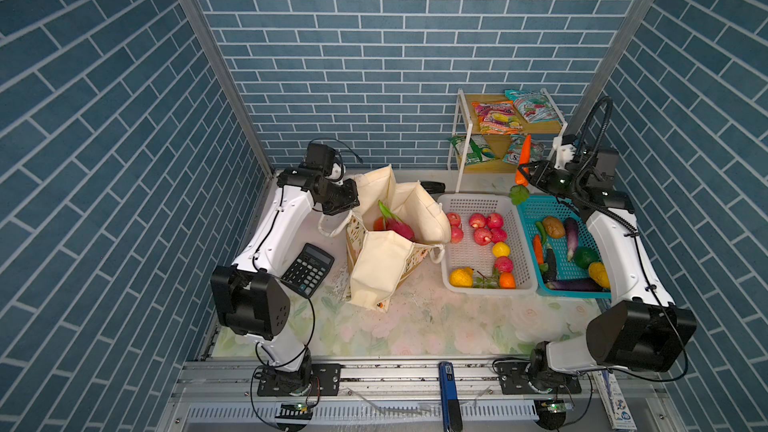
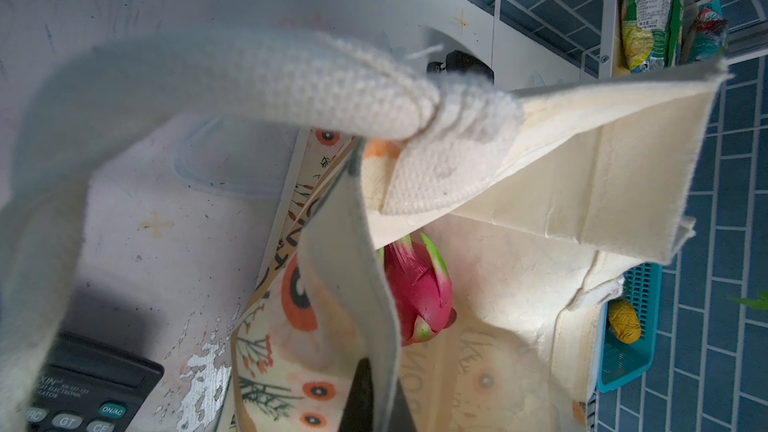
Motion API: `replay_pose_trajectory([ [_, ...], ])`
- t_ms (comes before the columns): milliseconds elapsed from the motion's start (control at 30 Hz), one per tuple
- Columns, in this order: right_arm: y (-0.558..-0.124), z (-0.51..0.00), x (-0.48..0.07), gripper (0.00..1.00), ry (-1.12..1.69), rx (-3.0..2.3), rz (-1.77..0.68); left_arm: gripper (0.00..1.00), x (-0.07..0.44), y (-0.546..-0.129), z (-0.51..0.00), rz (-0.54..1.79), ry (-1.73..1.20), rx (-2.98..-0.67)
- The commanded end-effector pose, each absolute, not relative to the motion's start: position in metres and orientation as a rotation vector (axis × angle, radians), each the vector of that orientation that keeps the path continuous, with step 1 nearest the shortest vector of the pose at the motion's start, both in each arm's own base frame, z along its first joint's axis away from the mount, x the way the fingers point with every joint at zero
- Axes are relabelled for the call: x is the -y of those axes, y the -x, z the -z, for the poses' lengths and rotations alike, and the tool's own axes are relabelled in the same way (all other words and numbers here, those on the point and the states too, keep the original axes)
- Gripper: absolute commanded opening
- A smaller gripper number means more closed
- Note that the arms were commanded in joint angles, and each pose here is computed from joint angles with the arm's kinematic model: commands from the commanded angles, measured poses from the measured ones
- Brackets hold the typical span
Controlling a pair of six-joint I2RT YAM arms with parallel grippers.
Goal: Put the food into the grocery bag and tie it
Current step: 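Lift the orange carrot and carry it over the bag with the right gripper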
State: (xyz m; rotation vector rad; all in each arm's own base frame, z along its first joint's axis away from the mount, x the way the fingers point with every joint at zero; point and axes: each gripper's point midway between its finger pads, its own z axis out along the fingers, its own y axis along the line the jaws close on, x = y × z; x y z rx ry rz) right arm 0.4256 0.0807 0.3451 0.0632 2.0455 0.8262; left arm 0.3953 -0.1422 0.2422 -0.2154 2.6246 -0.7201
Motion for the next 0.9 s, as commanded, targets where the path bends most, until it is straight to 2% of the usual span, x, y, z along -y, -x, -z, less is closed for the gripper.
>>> replay_pose_trajectory([
  [0, -0.414, -0.370, -0.134, 0.05, 0.195, -1.987, -0.842, 0.04, 0.148, -0.390, -0.242, 0.735, 0.200, -2.653],
  [433, -0.365, -0.369, -0.333, 0.04, 0.718, -1.912, -1.097, 0.04, 0.148, -0.392, -0.245, 0.740, 0.207, -2.643],
  [633, -0.346, -0.346, -0.380, 0.04, 0.830, -1.912, -1.155, 0.04, 0.148, -0.391, -0.248, 0.734, 0.207, -2.636],
  [867, -0.339, -0.305, -0.399, 0.01, 0.871, -1.953, -1.174, 0.04, 0.146, -0.390, -0.253, 0.723, 0.209, -2.626],
])
